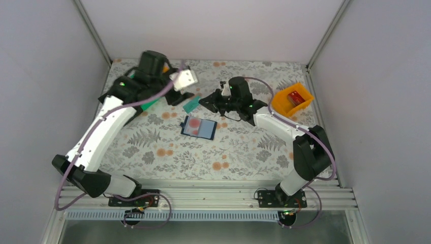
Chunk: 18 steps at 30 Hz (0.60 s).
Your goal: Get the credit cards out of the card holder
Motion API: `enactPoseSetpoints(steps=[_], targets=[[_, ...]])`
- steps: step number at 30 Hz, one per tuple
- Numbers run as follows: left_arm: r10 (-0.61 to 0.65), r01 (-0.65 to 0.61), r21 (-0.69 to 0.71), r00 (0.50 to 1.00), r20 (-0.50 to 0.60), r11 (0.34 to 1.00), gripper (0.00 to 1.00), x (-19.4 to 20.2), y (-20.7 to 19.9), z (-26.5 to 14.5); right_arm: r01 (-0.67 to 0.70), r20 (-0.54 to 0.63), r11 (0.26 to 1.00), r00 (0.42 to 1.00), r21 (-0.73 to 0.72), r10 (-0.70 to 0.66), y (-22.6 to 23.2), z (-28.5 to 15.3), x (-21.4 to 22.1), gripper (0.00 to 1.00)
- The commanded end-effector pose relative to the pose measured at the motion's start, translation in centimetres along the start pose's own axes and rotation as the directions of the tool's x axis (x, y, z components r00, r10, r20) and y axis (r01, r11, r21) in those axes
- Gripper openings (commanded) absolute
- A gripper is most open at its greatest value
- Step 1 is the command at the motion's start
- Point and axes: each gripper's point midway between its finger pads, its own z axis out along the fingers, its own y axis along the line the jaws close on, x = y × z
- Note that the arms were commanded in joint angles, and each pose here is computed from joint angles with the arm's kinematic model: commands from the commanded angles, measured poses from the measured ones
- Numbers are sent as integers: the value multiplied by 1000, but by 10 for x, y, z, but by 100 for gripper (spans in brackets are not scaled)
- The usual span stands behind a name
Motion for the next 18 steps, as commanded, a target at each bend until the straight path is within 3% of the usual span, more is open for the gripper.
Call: enactPoseSetpoints(steps=[1,10,18], targets=[[165,-196,-125,960,-226,973,66,28,-10,37,-285,58,947,954,-150,296,31,-2,-16,4],[311,-383,-131,871,-381,914,67,55,-29,73,-336,35,931,939,-141,343,30,6,-14,4],[341,-478,-197,809,-479,856,51,73,-12,83,-321,28,935,944,-152,328,36,4,-14,4]])
